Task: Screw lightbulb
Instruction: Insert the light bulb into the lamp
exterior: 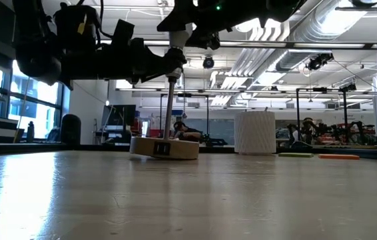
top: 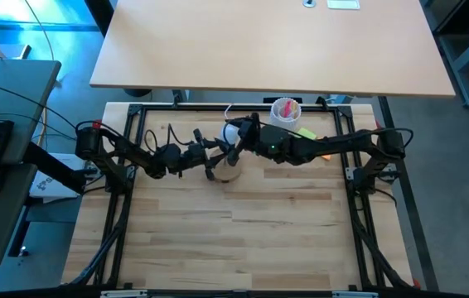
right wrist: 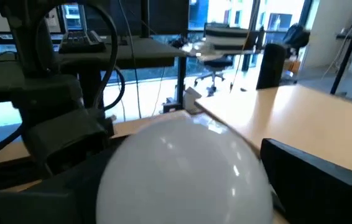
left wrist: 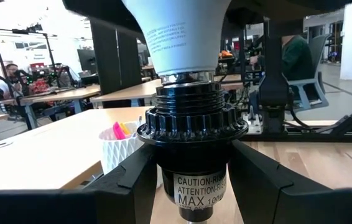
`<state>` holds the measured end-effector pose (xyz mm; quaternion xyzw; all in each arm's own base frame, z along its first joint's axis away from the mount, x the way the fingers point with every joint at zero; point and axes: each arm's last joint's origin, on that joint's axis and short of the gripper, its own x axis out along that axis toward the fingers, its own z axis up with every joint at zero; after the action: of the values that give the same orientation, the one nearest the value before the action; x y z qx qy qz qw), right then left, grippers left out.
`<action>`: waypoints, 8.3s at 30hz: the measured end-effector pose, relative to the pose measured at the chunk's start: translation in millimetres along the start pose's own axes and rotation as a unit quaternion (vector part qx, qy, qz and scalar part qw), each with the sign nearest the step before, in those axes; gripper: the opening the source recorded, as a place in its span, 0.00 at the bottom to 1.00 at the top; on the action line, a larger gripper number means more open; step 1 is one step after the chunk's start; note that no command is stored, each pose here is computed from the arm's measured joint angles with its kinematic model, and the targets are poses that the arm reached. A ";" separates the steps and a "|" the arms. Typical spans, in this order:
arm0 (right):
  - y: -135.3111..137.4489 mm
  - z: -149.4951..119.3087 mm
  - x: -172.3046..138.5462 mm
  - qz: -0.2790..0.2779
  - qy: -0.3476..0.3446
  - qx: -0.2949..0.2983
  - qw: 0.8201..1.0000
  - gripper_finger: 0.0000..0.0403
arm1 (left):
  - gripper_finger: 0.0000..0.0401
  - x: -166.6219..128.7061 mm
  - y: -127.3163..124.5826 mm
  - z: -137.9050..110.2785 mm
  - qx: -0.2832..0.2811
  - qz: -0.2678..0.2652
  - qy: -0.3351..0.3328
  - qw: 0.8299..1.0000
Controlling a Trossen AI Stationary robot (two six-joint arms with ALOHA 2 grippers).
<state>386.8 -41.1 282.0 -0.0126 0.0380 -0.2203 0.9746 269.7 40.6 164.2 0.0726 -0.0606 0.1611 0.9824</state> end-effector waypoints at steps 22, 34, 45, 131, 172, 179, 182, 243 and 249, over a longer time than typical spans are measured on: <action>-7.9 62.4 -40.9 0.095 -0.107 -0.046 0.989 0.87 | 0.40 0.0 -0.5 -0.2 -0.008 -0.009 0.000 1.000; -19.6 70.4 -60.8 0.162 -0.055 -0.066 0.983 0.87 | 0.40 -0.1 -0.5 -0.5 -0.008 -0.009 0.001 1.000; -61.8 38.4 -22.6 0.246 0.003 0.000 0.969 0.87 | 0.40 0.0 -0.4 -0.8 -0.008 -0.009 0.002 1.000; 2.5 15.8 -40.7 0.379 0.004 -0.014 0.925 0.80 | 0.40 10.4 -2.7 6.9 -0.069 -0.394 -0.022 0.916; 83.5 -10.8 -65.2 -0.025 0.022 0.014 0.999 0.64 | 0.40 11.7 -24.1 9.2 -0.033 -0.185 -0.012 0.982; 81.2 -11.7 -66.0 -0.074 0.020 0.049 0.996 0.64 | 0.40 6.9 -40.6 12.8 0.004 -0.086 -0.004 0.996; 80.6 -11.7 -66.4 -0.092 0.018 0.053 0.994 0.64 | 0.40 6.3 -45.0 14.9 0.022 -0.044 -0.001 0.999; 10.5 31.4 -69.1 0.373 0.041 0.005 0.927 0.78 | 0.40 9.5 -36.6 13.6 -0.064 -0.377 -0.017 0.924; 17.7 19.9 -53.9 0.409 0.025 0.008 0.912 0.78 | 0.40 9.2 -31.9 12.8 -0.086 -0.415 -0.010 0.906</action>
<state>347.5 -1.7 304.7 0.0170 0.0620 0.1967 0.9783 287.5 11.5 174.2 0.0078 -0.0481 -0.2678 0.9622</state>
